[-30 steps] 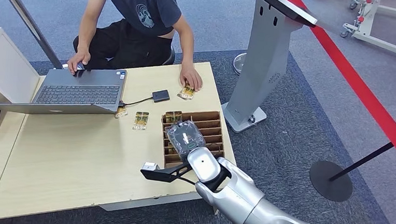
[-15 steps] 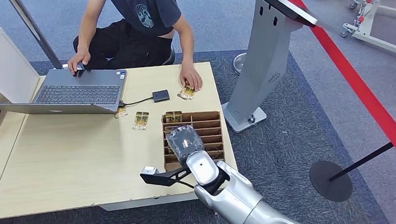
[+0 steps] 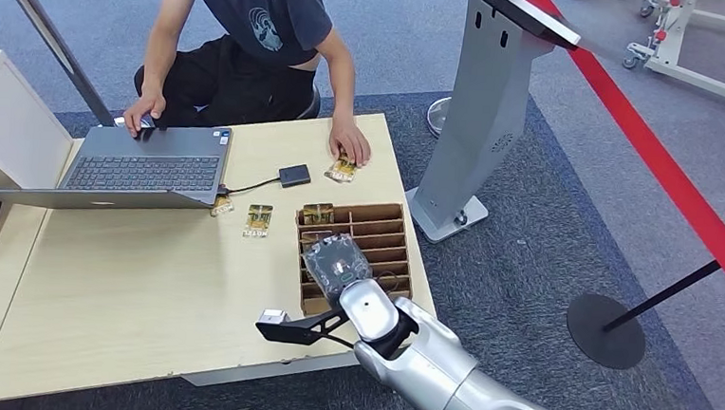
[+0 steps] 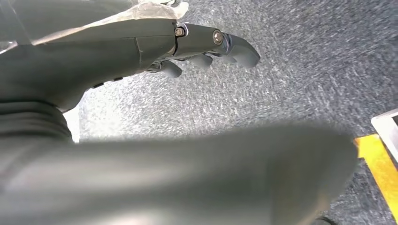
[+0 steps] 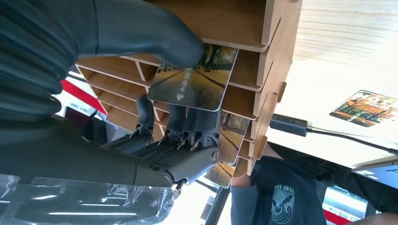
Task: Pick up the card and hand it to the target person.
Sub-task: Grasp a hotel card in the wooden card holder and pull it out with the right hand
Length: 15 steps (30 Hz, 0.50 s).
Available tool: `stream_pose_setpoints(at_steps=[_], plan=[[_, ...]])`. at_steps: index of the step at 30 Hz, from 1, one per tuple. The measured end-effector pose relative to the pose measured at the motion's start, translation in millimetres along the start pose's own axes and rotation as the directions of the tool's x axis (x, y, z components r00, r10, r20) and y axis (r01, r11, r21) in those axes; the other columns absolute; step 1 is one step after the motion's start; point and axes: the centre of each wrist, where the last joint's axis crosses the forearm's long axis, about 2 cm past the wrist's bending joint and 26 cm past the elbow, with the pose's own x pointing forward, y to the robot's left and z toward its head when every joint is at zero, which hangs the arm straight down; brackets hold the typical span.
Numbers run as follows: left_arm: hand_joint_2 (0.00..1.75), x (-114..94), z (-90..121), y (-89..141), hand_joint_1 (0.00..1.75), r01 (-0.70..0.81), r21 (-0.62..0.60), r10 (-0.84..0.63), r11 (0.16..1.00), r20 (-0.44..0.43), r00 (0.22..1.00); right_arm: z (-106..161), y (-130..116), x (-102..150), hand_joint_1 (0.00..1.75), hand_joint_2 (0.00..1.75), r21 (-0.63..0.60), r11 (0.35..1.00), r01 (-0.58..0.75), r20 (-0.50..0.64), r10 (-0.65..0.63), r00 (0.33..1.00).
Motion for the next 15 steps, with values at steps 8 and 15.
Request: stream_pose_setpoints(at_steps=[8, 15], plan=[[1.75, 0.1, 0.0, -0.1, 0.00, 0.000, -0.006, 0.000, 1.000, 0.007, 1.000, -0.2, 0.1, -0.6, 1.50, 1.75, -0.010, 1.000, 0.009, -0.002, -0.009, 1.000], [1.75, 0.1, 0.0, -0.2, 0.00, 0.000, -0.009, 0.000, 1.000, 0.006, 1.000, -0.9, -1.3, -2.9, 1.75, 1.75, -0.016, 1.000, 0.014, -0.010, -0.015, 1.000]])
